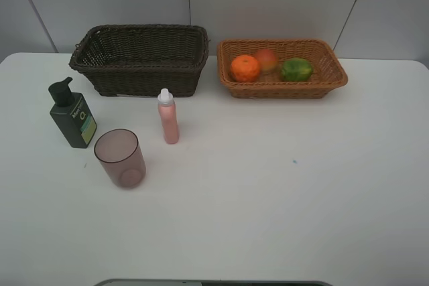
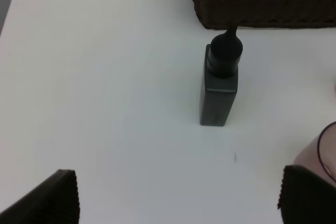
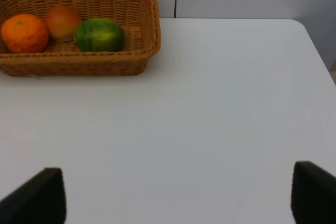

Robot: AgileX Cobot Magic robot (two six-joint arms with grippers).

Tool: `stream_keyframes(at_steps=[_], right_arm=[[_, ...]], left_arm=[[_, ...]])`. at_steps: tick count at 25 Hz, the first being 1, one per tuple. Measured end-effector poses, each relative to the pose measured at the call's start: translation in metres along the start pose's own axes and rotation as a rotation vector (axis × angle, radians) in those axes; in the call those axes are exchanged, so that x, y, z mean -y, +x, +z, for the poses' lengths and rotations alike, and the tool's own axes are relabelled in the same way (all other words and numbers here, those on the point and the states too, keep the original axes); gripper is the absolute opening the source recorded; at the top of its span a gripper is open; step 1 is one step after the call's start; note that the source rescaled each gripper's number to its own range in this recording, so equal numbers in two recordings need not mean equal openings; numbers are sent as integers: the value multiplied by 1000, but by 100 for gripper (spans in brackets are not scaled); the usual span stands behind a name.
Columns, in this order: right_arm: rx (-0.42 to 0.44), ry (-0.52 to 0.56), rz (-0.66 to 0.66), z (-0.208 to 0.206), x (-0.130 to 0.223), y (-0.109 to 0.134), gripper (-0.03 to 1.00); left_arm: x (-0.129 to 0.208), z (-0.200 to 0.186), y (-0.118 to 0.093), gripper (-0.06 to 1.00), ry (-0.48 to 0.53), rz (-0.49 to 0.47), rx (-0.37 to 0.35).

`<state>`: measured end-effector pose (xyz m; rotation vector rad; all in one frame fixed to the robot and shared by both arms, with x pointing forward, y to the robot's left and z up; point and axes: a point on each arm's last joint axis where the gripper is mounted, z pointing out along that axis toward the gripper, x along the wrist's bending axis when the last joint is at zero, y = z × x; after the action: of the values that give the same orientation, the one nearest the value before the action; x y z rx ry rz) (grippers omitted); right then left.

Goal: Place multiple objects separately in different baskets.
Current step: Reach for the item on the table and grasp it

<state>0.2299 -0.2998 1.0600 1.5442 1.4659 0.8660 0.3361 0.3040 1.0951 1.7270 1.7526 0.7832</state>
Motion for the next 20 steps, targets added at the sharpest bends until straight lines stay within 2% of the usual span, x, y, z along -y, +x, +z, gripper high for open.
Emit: stream_keyframes(at_steps=[8, 15, 20], right_arm=[[0, 0, 0, 0, 0, 0, 74], [0, 0, 0, 0, 0, 0, 74], [0, 0, 0, 0, 0, 0, 74]], left_arm=[[-67, 82, -2, 98, 259, 3, 1], [-88, 147, -5, 98, 412, 11, 5], [-94, 182, -23, 98, 481, 61, 37]])
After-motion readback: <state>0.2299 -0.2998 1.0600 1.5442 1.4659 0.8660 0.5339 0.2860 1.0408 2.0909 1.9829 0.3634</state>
